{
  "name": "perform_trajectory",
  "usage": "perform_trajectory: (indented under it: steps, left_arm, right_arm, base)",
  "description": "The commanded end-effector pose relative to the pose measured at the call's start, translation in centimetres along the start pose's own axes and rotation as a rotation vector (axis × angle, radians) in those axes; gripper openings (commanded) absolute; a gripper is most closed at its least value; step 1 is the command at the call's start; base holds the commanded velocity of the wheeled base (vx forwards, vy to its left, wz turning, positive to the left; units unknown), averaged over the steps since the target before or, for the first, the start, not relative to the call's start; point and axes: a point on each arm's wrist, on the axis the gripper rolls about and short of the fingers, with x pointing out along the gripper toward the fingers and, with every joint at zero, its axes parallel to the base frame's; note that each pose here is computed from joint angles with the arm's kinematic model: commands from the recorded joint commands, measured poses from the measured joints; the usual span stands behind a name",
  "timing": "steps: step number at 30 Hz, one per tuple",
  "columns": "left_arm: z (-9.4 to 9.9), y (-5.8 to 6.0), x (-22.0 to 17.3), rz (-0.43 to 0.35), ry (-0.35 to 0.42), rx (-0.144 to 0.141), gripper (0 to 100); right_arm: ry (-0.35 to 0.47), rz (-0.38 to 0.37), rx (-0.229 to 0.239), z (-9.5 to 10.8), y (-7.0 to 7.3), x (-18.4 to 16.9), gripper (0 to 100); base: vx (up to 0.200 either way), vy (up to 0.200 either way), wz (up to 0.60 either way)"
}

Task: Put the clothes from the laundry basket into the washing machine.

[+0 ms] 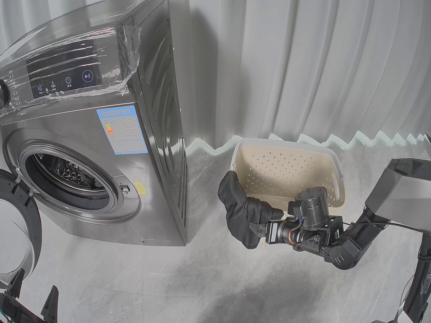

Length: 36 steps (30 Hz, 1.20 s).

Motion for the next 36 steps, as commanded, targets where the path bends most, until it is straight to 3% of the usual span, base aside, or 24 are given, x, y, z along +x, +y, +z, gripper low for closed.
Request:
perform_trajectory:
  steps: [1, 7, 11, 36]
  left_arm:
    - [-0.5, 0.0, 0.0, 0.000, 0.000, -0.001, 100]
    - [-0.5, 0.0, 0.0, 0.000, 0.000, -0.003, 100]
    - [-0.5, 0.0, 0.0, 0.000, 0.000, -0.003, 100]
    - [-0.5, 0.0, 0.0, 0.002, 0.000, -0.004, 100]
  right_arm:
    - [0.023, -0.012, -0.006, -0.9, -0.1, 2.1, 100]
    - [-0.011, -0.033, -0.009, -0.4, 0.2, 3.8, 100]
    - [-0.001, -0.037, -0.011, -0.8, 0.1, 4.0, 100]
    - [0.009, -0.073, -0.013, -1.9, -0.3, 5.9, 100]
  base:
    - [0.000, 0.000, 0.00]
    - [0.000, 0.000, 0.00]
    - [0.150, 0.000, 0.00]
    - [0.000, 0.000, 0.00]
